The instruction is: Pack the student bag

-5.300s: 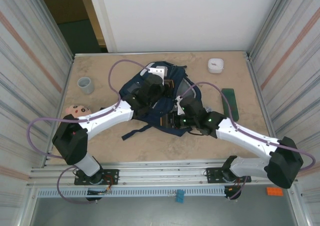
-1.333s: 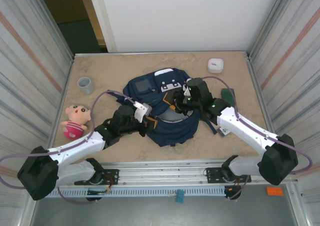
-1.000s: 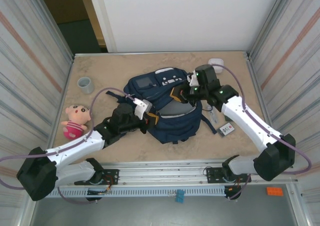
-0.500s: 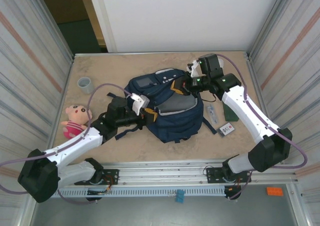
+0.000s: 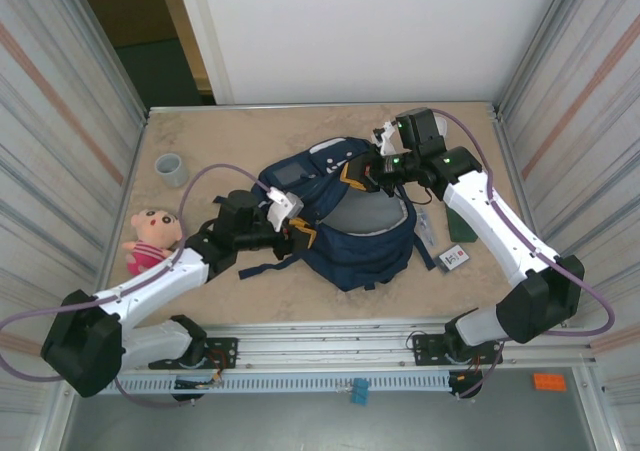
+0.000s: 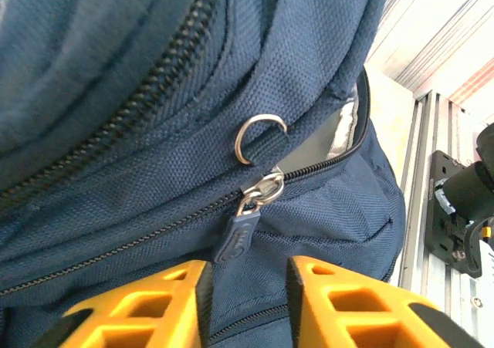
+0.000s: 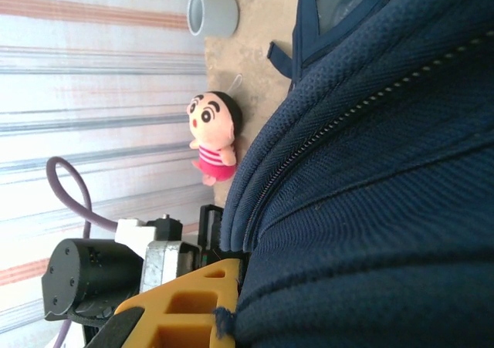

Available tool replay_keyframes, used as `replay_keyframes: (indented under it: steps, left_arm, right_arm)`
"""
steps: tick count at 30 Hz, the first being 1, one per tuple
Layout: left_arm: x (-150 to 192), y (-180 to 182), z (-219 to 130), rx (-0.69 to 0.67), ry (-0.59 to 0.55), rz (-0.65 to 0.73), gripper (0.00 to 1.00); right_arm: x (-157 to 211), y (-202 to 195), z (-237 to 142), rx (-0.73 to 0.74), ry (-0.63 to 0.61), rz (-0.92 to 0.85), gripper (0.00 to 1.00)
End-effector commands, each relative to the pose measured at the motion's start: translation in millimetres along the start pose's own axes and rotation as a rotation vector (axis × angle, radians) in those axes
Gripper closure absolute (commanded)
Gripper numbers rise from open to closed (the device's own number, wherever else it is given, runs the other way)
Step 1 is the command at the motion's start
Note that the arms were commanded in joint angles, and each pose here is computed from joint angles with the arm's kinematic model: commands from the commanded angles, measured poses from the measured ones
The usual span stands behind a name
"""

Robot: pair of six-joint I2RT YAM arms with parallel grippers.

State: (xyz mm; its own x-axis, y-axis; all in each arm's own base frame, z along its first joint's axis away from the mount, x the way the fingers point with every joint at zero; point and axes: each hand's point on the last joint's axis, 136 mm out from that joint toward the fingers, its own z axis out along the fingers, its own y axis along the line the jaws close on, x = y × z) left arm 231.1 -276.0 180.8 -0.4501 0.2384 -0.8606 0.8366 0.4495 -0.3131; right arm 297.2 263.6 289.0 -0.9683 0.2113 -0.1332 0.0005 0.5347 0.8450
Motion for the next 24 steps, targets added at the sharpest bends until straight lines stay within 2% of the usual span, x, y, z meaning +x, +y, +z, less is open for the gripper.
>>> replay_keyframes:
  steps: [1, 5, 13, 19, 21, 24]
  left_arm:
    - [4.2, -1.8, 0.9, 0.004, -0.004, 0.006, 0.64]
    - [5.5, 2.7, 6.5, -0.003, -0.014, 0.02, 0.58]
    - [-16.1, -1.4, 27.6, 0.06, -0.063, 0.046, 0.58]
    - [-25.1, -7.9, 26.5, 0.063, -0.062, 0.081, 0.95]
    - [-17.1, -3.7, 22.8, 0.028, -0.041, 0.083, 1.0]
    - [1.2, 11.8, 16.5, -0.069, 0.014, 0.069, 1.0]
  right_arm:
    - [2.1, 33.7, -9.5, -0.122, 0.002, -0.094, 1.0]
    - [3.8, 38.9, -9.7, -0.139, 0.009, -0.099, 1.0]
    - [5.9, 39.7, -8.4, -0.149, 0.016, -0.091, 1.0]
    - [7.6, 38.9, -10.2, -0.143, 0.015, -0.09, 1.0]
    - [8.7, 40.7, -12.5, -0.147, 0.014, -0.095, 1.0]
    - [8.8, 43.4, -16.7, -0.155, 0.013, -0.101, 1.0]
